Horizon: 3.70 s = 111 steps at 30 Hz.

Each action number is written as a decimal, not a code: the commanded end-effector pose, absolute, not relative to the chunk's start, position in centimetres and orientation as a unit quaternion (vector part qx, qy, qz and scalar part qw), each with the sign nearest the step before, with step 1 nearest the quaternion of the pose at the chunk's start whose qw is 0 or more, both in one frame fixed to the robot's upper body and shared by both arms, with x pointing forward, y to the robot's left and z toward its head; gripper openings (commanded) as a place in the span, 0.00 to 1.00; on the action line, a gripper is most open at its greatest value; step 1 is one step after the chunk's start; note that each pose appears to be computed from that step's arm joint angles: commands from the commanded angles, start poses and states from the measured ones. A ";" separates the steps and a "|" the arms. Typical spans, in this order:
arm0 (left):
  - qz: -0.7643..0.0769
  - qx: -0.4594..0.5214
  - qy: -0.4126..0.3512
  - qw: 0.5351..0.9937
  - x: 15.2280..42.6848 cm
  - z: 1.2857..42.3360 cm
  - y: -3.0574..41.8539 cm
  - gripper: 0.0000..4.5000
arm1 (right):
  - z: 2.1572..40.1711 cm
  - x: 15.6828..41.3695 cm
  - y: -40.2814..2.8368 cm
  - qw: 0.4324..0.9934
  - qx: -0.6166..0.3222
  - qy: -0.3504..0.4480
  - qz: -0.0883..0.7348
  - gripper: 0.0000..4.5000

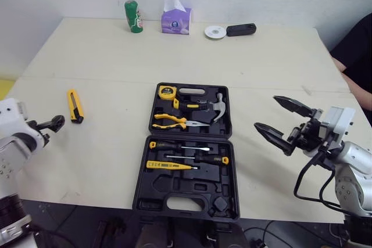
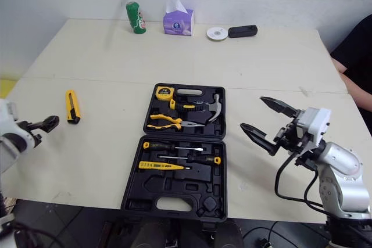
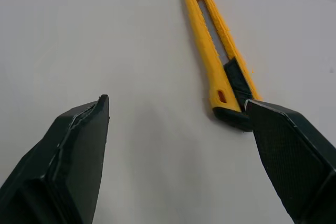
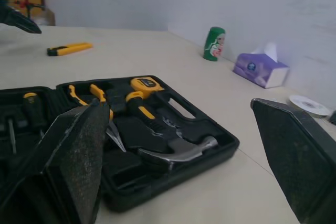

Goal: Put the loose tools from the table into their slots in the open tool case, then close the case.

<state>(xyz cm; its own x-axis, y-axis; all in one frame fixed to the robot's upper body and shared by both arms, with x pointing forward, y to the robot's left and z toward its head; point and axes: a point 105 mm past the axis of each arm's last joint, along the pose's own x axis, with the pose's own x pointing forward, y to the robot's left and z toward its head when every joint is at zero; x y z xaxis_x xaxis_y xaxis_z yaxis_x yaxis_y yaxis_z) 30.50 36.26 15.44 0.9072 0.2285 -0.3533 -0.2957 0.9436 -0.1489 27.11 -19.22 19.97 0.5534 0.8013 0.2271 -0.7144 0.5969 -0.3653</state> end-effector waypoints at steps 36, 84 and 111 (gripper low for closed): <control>0.199 -0.088 0.222 0.950 39.4 17.4 34.6 0.97 | 23.6 25.1 -11.6 0.786 -0.109 -0.230 0.564 1.00; -0.048 -0.172 0.023 0.984 38.6 25.5 30.1 0.28 | 21.3 25.1 -13.4 0.800 -0.157 -0.189 0.547 1.00; -0.700 0.234 0.071 0.671 22.6 20.1 10.0 0.28 | 17.7 20.1 -17.0 0.795 -0.170 -0.072 0.578 1.00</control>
<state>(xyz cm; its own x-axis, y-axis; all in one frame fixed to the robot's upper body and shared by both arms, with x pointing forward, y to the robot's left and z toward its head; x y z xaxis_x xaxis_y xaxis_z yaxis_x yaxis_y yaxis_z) 23.46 10.57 20.25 0.0471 -0.9237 -0.3802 0.9845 -0.0215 0.1742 20.70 -17.06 17.01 0.3422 0.9341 -0.1012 -0.9024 0.2968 -0.3123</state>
